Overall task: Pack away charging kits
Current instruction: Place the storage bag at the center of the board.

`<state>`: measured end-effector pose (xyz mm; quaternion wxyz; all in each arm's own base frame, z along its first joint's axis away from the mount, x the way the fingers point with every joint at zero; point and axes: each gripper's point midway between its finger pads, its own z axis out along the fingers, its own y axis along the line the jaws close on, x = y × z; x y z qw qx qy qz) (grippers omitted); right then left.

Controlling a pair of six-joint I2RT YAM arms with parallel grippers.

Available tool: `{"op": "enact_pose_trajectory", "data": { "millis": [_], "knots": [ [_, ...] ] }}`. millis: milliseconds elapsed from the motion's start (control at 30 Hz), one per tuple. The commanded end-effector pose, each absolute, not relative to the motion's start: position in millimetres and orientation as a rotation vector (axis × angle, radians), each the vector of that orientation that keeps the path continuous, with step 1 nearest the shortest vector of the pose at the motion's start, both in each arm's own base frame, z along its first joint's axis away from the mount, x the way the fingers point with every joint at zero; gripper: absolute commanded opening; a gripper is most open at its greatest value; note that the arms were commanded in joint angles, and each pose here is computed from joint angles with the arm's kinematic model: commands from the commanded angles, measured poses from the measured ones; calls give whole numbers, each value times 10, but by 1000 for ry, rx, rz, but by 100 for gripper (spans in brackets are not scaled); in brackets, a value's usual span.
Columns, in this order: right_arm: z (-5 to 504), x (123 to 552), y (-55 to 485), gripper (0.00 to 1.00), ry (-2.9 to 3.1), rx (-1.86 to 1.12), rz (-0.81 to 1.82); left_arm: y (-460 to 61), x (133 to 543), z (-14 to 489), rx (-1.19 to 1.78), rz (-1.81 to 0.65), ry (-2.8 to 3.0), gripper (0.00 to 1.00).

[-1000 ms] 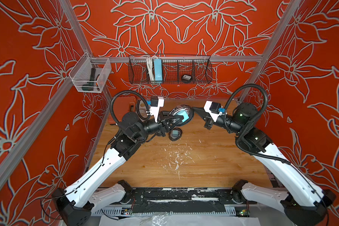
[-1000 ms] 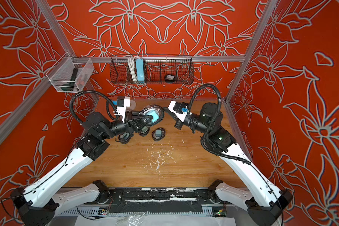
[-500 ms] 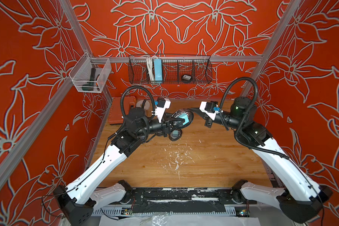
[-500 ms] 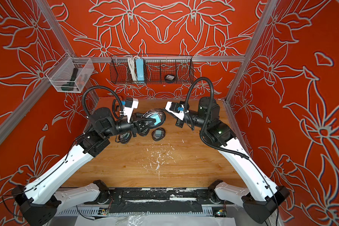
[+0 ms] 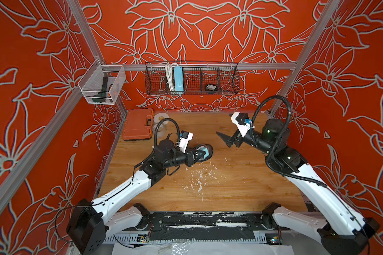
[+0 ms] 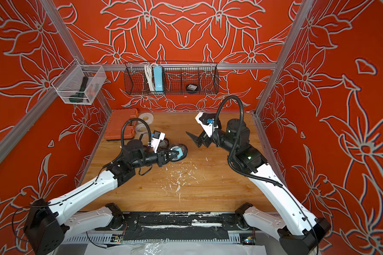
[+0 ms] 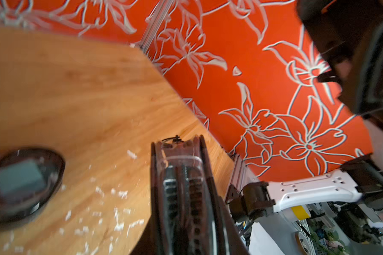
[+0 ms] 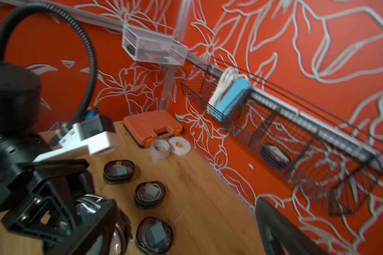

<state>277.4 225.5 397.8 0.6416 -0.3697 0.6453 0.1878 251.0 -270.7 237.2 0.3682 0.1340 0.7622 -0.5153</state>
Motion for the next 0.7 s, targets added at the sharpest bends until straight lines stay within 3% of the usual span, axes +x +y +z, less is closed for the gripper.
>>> {"op": "enact_pose_trajectory", "data": {
  "millis": [0, 200, 600, 633, 667],
  "knots": [
    [3581, 2977, 1793, 98, 1703, -474, 355, -2634, 2478, 2558, 90, -1510, 1762, 0],
    [2804, 2977, 985, 98, 1796, -143, 30, -2755, 2344, 1982, -84, -1493, 1831, 0],
    [1676, 3333, -232, 98, 1891, 225, -505, -3329, 2540, 1052, -233, -1517, 2017, 0],
    [1636, 3320, -281, 98, 1872, 243, -523, -3315, 2568, 1005, -257, -1502, 2024, 3],
    [1599, 3324, -317, 98, 1847, 255, -525, -3304, 2591, 952, -277, -1481, 2038, 12]
  ]
}}
